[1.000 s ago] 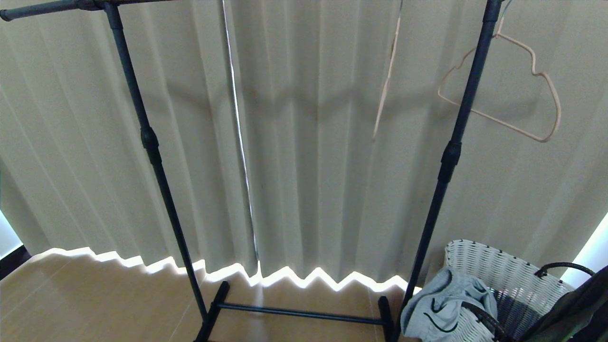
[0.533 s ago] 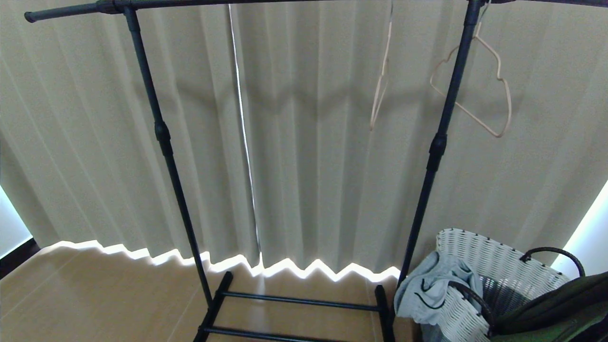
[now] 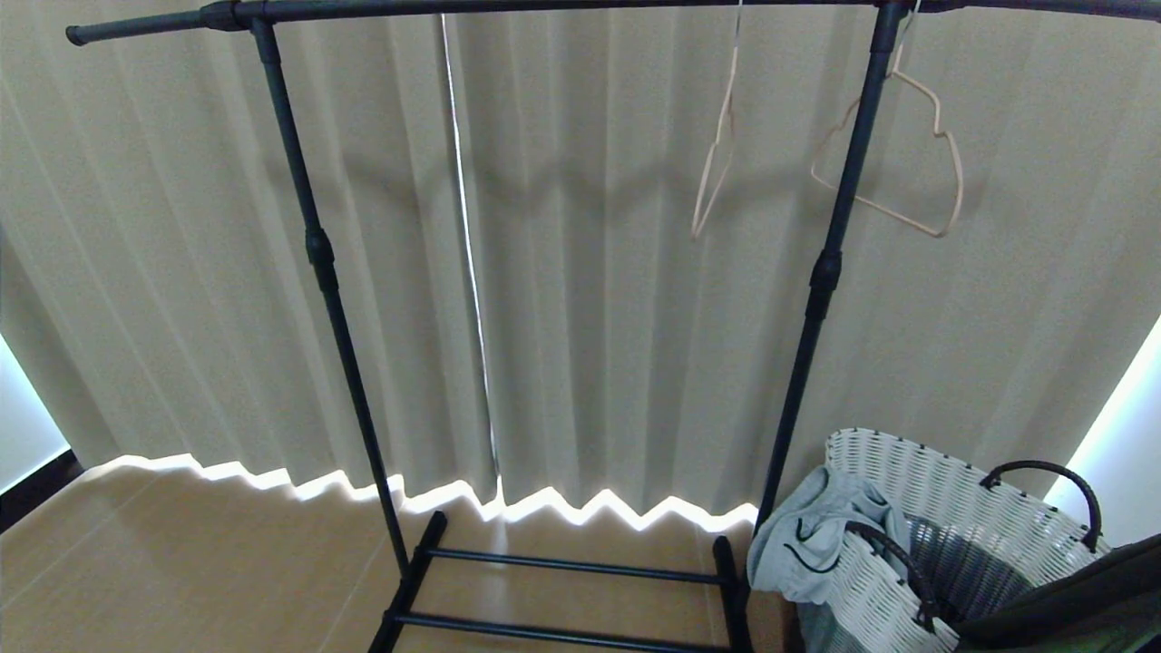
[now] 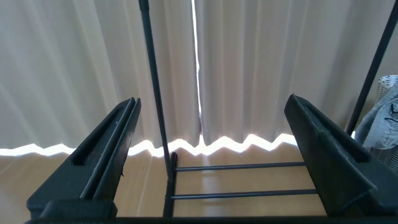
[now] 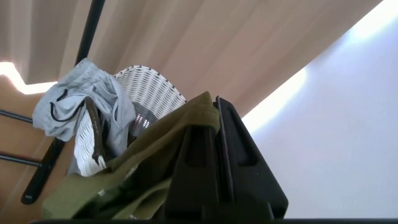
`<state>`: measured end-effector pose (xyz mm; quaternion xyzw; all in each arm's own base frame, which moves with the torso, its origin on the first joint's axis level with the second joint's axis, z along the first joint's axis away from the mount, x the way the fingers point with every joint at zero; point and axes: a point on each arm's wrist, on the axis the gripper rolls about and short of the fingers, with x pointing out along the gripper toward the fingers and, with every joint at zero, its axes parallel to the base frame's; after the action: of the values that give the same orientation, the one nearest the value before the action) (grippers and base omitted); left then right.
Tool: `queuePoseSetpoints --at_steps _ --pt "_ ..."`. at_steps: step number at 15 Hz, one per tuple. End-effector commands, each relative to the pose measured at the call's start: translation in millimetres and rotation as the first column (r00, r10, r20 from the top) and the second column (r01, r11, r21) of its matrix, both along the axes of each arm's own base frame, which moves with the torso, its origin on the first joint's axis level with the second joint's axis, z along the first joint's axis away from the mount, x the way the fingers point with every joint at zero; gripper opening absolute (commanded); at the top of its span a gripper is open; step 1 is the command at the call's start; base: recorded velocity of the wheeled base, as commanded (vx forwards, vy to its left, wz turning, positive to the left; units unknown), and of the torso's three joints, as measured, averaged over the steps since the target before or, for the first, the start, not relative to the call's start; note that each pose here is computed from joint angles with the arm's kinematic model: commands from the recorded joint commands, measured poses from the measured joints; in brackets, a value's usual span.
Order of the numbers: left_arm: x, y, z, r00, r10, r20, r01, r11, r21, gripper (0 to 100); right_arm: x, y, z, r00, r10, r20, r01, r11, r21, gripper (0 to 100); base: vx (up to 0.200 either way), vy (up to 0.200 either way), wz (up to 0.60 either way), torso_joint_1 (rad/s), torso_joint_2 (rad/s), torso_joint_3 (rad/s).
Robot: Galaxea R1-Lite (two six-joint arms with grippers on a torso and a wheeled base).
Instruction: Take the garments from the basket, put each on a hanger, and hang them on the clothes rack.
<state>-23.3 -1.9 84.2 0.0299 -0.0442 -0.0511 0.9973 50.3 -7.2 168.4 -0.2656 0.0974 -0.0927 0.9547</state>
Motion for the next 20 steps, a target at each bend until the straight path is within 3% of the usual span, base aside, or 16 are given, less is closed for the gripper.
queuePoseSetpoints --at_steps 1,9,12,15,16,17,18,20 --pt "0.0 0.0 0.0 1.000 0.000 0.000 0.000 1.000 -0.001 100 -0.7 0.1 -0.2 1.000 0.001 0.002 -0.001 1.000 -0.001 0 0.000 0.200 0.00 -0.002 0.01 0.002" --pt "0.0 0.0 0.0 1.000 0.002 0.001 -0.002 1.000 0.002 100 0.7 0.4 1.7 1.000 0.016 -0.001 -0.016 1.000 -0.005 0 0.000 0.175 0.00 0.003 0.00 0.002" --pt "0.0 0.1 -0.1 1.000 0.004 0.000 -0.004 1.000 0.006 100 4.9 5.3 14.3 0.991 0.132 0.005 -0.132 0.991 0.001 0 0.000 0.000 0.00 0.000 0.00 0.000" --pt "0.1 -0.1 -0.1 1.000 -0.003 -0.001 0.003 1.000 0.016 100 4.4 9.5 22.0 0.975 0.209 -0.068 -0.209 0.978 0.016 0 0.000 0.000 0.00 0.000 0.00 0.000" --pt "0.1 -0.5 -0.1 1.000 -0.014 0.006 0.014 0.997 0.080 100 5.2 13.2 29.3 0.958 0.266 -0.102 -0.262 0.964 0.054 0 0.000 0.000 0.00 0.000 0.00 0.000" --pt "0.0 -1.3 -0.1 0.999 -0.051 0.008 0.050 0.994 0.101 100 6.7 15.2 33.2 0.951 0.292 -0.100 -0.286 0.955 0.076 0 0.000 0.000 0.00 0.000 0.00 0.000" --pt "-0.6 -3.2 0.0 0.991 -0.137 0.010 0.135 0.985 0.108 100 11.5 19.5 39.6 0.937 0.336 -0.098 -0.324 0.939 0.116 0 0.000 0.000 0.00 0.000 0.00 0.000" --pt "-0.6 -3.3 0.0 0.990 -0.140 0.010 0.138 0.985 0.109 100 14.5 22.9 42.2 0.925 0.367 -0.097 -0.351 0.924 0.151 0 0.000 0.000 0.00 0.000 0.00 0.000"
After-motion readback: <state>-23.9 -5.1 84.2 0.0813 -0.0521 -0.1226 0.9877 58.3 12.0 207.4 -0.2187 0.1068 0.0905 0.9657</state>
